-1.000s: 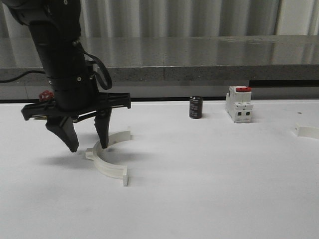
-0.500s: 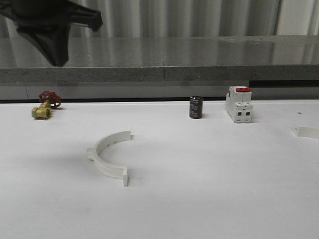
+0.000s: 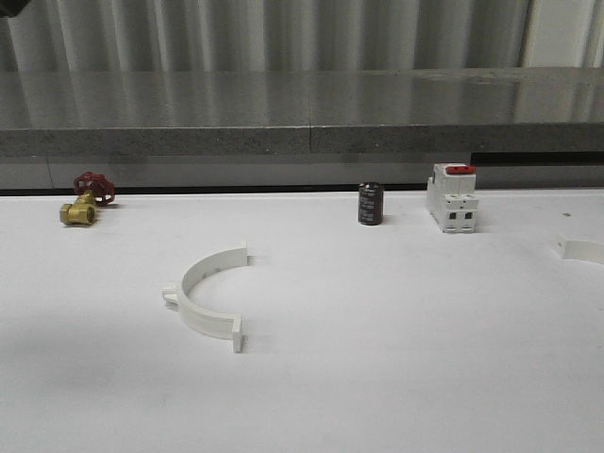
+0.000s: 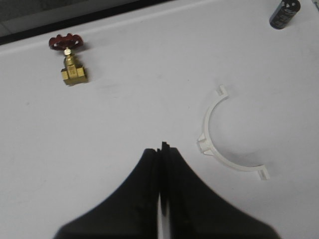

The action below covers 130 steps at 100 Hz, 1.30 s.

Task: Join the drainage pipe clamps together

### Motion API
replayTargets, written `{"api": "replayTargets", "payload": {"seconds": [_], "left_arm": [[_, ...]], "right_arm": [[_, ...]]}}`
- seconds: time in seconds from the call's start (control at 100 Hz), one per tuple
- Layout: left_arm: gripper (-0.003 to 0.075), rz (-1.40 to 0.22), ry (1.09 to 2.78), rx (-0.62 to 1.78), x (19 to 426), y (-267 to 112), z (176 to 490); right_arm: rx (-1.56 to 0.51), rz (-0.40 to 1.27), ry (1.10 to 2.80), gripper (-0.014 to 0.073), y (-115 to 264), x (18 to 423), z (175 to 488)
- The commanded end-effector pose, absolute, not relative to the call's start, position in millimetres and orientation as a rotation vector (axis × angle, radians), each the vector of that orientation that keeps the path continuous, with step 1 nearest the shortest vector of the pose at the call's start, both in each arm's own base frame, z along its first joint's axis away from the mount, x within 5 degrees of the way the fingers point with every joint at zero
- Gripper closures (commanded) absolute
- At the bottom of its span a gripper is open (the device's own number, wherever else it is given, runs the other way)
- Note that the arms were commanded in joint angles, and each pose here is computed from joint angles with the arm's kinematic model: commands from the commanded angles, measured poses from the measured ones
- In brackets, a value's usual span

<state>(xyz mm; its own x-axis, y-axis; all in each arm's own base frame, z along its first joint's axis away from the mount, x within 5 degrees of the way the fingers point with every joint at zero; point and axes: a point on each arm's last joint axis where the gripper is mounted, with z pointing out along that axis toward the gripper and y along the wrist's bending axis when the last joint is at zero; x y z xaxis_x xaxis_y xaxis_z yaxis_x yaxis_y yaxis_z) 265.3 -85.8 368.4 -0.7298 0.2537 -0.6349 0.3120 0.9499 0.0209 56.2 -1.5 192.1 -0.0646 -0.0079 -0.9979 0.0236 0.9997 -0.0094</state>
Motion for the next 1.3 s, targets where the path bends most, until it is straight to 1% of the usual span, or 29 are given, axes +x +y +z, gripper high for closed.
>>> {"api": "replayTargets", "payload": {"seconds": [0.0, 0.23, 0.39, 0.66, 0.82, 1.04, 1.19, 1.29], "left_arm": [[0.0734, -0.139, 2.309, 0.316, 255, -70, 386], [0.0734, -0.130, 2.254, 0.244, 223, -44, 379], [0.0734, -0.123, 2.139, 0.185, 196, -32, 371], [0.0735, -0.158, 1.973, 0.142, 145, -25, 356], [0.0735, -0.165, 1.912, 0.131, 122, -22, 343], [0.0735, -0.170, 1.875, 0.126, 104, -19, 329], [0.0735, -0.162, 1.838, 0.126, 101, -18, 332], [0.0735, -0.154, 1.833, 0.130, 101, -18, 332]], "right_arm": [[0.003, -0.042, 1.527, 0.0662, -2, 54, 205], [0.003, -0.042, 1.527, 0.0662, -2, 54, 205], [0.003, -0.042, 1.527, 0.0662, -2, 54, 205], [0.003, -0.042, 1.527, 0.0662, -2, 54, 205], [0.002, -0.042, 1.519, 0.0662, -2, 54, 206], [0.001, -0.042, 1.496, 0.0662, -2, 54, 208], [0.001, -0.040, 1.472, 0.0662, -1, 54, 211], [0.000, -0.038, 1.453, 0.0660, -1, 52, 219]]}}
